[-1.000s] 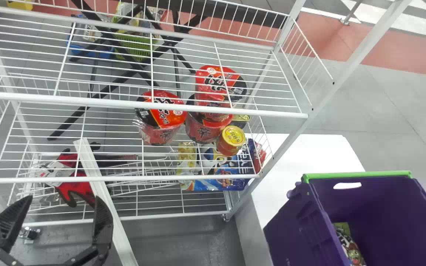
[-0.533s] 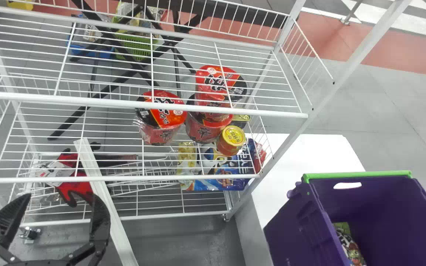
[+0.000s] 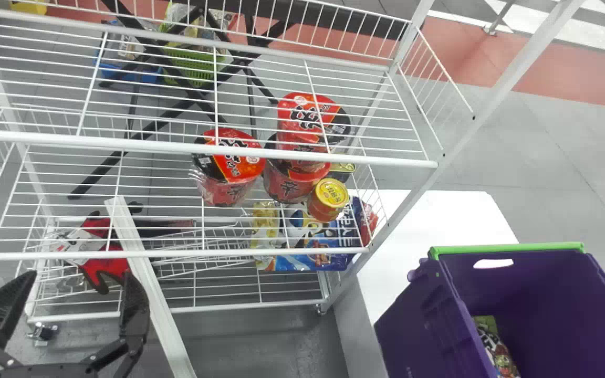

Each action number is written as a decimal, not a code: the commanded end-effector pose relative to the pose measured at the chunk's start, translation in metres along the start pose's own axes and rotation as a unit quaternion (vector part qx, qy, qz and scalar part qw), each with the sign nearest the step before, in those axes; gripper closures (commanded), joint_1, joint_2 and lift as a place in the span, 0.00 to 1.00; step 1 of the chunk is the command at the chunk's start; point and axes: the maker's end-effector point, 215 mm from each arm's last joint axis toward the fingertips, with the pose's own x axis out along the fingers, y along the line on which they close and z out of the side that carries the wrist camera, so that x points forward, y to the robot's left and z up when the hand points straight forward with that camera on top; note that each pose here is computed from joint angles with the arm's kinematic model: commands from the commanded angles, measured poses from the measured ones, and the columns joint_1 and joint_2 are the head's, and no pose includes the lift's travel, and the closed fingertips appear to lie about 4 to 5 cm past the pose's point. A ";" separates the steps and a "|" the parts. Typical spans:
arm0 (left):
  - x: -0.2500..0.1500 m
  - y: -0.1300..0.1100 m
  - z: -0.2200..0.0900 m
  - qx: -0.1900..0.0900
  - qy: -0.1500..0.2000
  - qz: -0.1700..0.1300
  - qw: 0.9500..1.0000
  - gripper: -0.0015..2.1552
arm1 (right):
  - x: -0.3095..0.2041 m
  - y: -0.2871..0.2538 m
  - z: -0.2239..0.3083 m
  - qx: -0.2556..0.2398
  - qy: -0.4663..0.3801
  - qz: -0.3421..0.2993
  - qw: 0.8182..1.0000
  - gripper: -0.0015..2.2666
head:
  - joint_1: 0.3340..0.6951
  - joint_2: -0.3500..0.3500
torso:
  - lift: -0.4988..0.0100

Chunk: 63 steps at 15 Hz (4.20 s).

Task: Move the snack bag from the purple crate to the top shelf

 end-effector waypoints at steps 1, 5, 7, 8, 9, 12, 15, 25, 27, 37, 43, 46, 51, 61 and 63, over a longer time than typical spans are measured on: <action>0.001 -0.001 0.000 -0.001 0.000 -0.001 1.000 0.04 | 0.005 0.006 -0.004 0.007 0.003 0.007 1.000 0.07 | 1.00 0.00 | 0.06; 0.002 0.001 0.000 -0.002 -0.004 0.001 1.000 0.04 | 0.010 0.005 -0.009 0.010 0.011 -0.001 1.000 0.09 | 1.00 0.00 | 0.06; 0.002 0.001 -0.001 -0.003 -0.007 0.000 1.000 0.04 | 0.015 0.008 -0.014 0.012 0.018 0.001 1.000 0.09 | 1.00 0.00 | 0.06; 0.003 0.000 -0.003 -0.003 -0.006 -0.001 1.000 0.04 | 0.018 0.008 -0.016 0.011 0.024 -0.003 1.000 0.09 | 1.00 0.00 | 0.06; 0.003 0.000 -0.003 -0.003 -0.006 -0.001 1.000 0.04 | 0.021 0.009 -0.020 0.011 0.031 -0.005 0.999 0.09 | 1.00 0.00 | 0.06; 0.005 0.000 -0.006 -0.003 -0.003 -0.001 1.000 0.04 | 0.026 0.008 -0.026 0.007 0.042 -0.015 0.999 0.09 | 1.00 0.00 | 0.06; 0.006 0.001 -0.008 -0.004 -0.002 -0.001 1.000 0.04 | 0.031 0.004 -0.023 -0.002 0.042 -0.029 0.999 0.09 | 1.00 0.00 | 0.06; 0.009 0.001 -0.006 -0.006 -0.004 -0.002 1.000 0.04 | 0.051 0.021 -0.017 -0.003 0.041 -0.016 0.999 0.32 | 1.00 0.00 | 0.06; 0.009 0.002 -0.007 -0.006 -0.005 -0.001 1.000 0.04 | 0.050 0.019 -0.019 0.001 0.045 -0.018 0.999 0.77 | 1.00 0.00 | 0.06; 0.009 0.000 -0.007 -0.008 -0.004 -0.001 1.000 0.04 | 0.010 0.008 -0.010 0.066 0.033 -0.054 0.996 0.83 | 1.00 0.00 | 0.06; 0.009 -0.005 -0.002 -0.013 -0.011 -0.005 1.000 0.04 | -0.025 0.010 0.005 0.092 -0.018 -0.050 0.994 0.83 | 1.00 0.00 | 0.08; 0.009 -0.005 -0.002 -0.012 -0.010 -0.006 1.000 0.04 | -0.028 0.013 0.012 0.095 -0.028 -0.044 0.994 0.83 | 1.00 0.00 | 0.10; 0.008 -0.005 -0.003 -0.010 -0.009 -0.004 1.000 0.04 | -0.029 0.013 0.016 0.089 -0.032 -0.046 0.994 0.83 | 1.00 0.00 | 0.14; 0.006 -0.008 -0.009 -0.009 -0.003 -0.003 1.000 0.04 | -0.026 0.014 0.023 0.062 -0.044 -0.052 0.996 0.83 | 1.00 0.00 | 0.22; 0.006 -0.008 -0.008 -0.008 -0.003 -0.003 1.000 0.04 | -0.027 0.013 0.023 0.061 -0.044 -0.053 0.996 0.83 | 1.00 0.00 | 0.23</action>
